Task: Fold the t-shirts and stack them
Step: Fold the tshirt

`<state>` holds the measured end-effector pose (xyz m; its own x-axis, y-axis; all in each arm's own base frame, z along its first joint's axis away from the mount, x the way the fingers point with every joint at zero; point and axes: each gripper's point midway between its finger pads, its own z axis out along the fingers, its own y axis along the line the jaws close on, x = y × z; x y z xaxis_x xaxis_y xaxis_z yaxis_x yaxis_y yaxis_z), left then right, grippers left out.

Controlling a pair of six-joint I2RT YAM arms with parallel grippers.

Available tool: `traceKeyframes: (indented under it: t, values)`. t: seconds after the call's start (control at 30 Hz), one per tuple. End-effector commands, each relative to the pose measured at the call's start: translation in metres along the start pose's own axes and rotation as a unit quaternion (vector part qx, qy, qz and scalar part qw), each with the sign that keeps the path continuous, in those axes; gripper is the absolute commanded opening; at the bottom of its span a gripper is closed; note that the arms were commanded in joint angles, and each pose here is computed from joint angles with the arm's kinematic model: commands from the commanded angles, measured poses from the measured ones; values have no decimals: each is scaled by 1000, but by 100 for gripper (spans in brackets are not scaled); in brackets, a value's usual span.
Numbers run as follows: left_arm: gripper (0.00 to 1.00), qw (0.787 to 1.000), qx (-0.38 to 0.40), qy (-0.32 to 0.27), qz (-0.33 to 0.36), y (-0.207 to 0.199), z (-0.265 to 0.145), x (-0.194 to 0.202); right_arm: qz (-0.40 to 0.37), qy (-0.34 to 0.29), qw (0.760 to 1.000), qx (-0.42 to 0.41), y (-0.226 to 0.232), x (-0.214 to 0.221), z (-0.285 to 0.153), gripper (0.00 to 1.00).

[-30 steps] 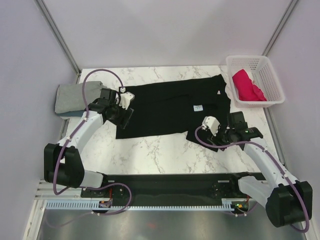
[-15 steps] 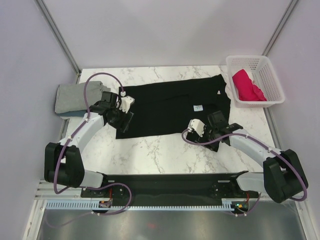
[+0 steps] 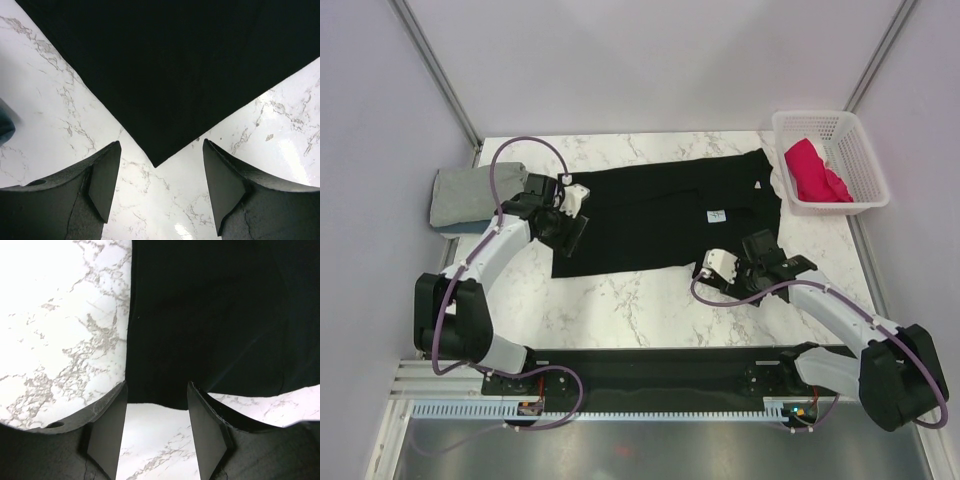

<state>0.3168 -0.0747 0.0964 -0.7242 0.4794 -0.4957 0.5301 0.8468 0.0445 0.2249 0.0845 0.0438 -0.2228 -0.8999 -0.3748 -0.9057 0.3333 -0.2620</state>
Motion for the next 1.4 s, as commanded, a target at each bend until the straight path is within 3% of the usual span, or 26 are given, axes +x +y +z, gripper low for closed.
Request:
traceKeyframes:
  t: [0.0, 0.57, 0.77, 0.97, 1.13, 1.37]
  values:
    - [74, 1000, 1, -20, -13, 3, -5, -22, -7, 10, 1000, -18, 12, 7, -5, 60]
    - [74, 1000, 2, -4, -12, 3, -1, -17, -7, 79, 996, -45, 30, 46, 28, 57]
    - [74, 999, 7, 29, -24, -4, 4, 12, 8, 94, 994, -51, 34, 54, 36, 48]
    - [74, 998, 4, 58, -32, -9, -2, 34, 23, 103, 991, -86, 50, 59, 40, 23]
    - [74, 996, 6, 76, -36, -15, -15, 51, 42, 75, 993, -78, 41, 38, 25, 0]
    - [71, 993, -60, 102, 5, 3, -17, 92, 54, 50, 996, -48, 19, 15, 4, 0]
